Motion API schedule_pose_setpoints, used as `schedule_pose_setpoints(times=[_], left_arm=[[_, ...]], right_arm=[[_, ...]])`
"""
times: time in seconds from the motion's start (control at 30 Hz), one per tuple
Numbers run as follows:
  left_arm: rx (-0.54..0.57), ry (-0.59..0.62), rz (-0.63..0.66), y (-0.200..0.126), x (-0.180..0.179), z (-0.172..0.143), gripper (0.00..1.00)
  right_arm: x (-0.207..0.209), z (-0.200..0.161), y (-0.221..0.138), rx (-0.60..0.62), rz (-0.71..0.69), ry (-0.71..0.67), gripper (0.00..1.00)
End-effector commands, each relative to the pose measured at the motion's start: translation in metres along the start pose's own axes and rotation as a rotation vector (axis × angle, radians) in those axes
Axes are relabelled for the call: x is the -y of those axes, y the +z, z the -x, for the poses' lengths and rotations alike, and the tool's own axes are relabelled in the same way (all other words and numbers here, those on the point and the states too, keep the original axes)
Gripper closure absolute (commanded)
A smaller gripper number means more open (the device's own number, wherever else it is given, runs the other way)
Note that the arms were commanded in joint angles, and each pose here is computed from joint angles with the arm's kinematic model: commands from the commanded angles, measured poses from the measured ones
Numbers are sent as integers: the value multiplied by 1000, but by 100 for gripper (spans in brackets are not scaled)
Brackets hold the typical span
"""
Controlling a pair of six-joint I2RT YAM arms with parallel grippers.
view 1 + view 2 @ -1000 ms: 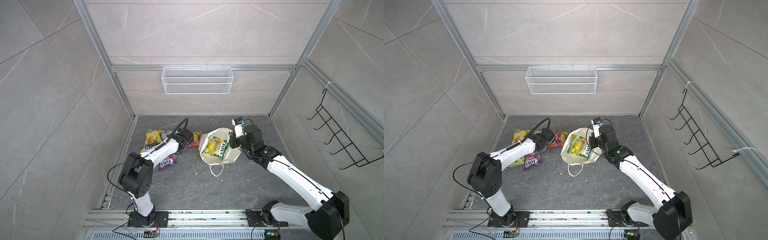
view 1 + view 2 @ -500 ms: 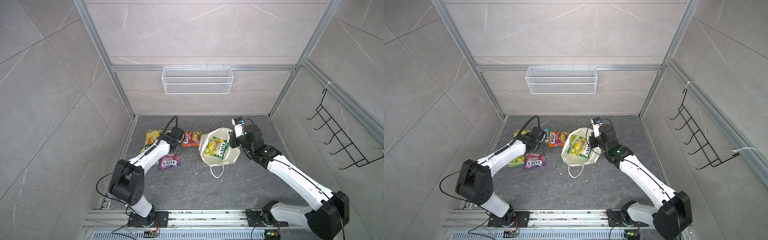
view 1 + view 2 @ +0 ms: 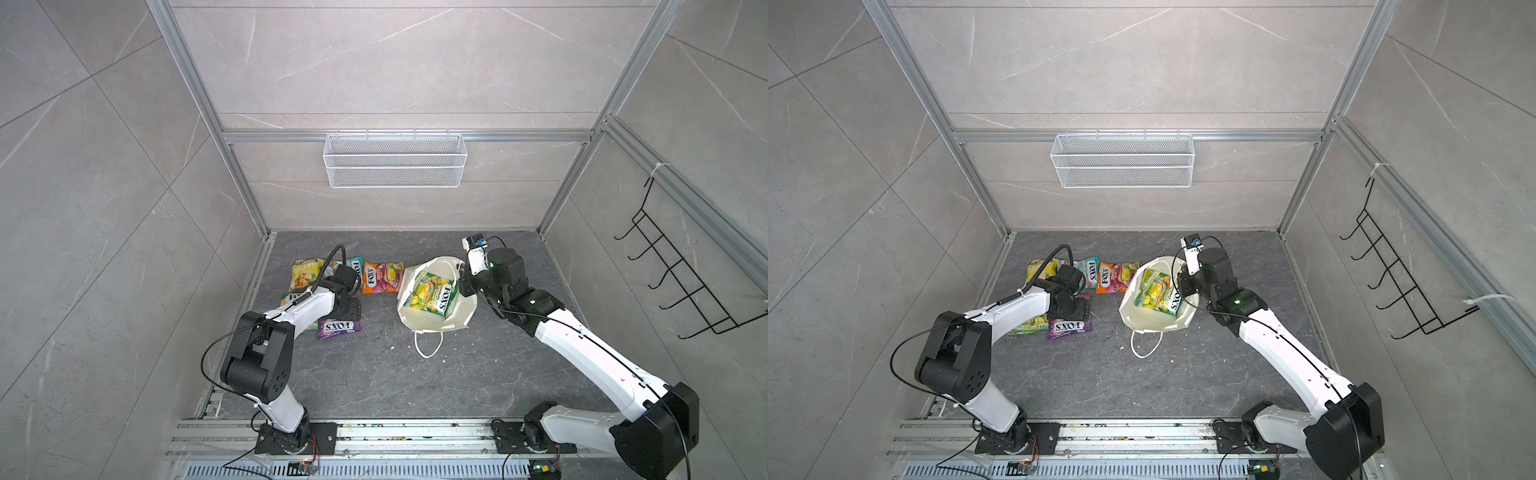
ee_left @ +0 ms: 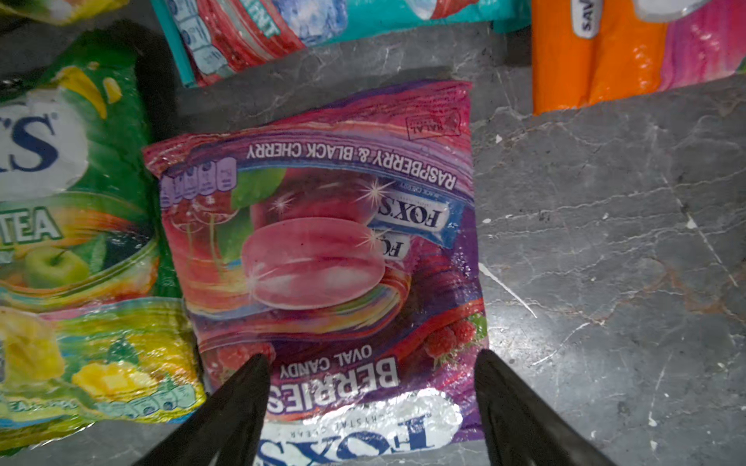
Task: Take the snacks out of the paper bag
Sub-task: Move the snack to the middle-left of the table.
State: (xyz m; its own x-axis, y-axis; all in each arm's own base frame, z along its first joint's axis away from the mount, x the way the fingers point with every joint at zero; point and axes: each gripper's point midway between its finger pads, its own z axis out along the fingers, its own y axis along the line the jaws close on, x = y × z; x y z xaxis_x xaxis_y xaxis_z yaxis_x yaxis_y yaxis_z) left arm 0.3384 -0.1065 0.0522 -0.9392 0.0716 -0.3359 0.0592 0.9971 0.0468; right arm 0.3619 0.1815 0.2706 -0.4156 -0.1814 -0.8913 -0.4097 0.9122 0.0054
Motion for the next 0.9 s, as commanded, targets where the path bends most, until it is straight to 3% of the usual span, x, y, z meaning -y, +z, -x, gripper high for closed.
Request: schedule_pose_setpoints(times=[0.0,0.1,0.3,0.47,0.63,0.87], left_arm=[[36,55,-34,3,7,9,24],[38,87,-43,7,9,8,29],[96,129,-26,-4,7,20,30],[329,231,-19,-75,27,49,29],[563,399,-168,-163,82,67,26],[745,530,-353,-217,123,66,24]], right_arm=[[-14,6,-3,-17,85,-37,100],[-23,7,-8,-25,138,-47,100],[-28,2,-11,-73,162,-73,100],[-26,4,-15,-60,138,-71,100],[-28,6,-10,-68,142,-75,100],[-17,23,-6,-48,67,-72,100]])
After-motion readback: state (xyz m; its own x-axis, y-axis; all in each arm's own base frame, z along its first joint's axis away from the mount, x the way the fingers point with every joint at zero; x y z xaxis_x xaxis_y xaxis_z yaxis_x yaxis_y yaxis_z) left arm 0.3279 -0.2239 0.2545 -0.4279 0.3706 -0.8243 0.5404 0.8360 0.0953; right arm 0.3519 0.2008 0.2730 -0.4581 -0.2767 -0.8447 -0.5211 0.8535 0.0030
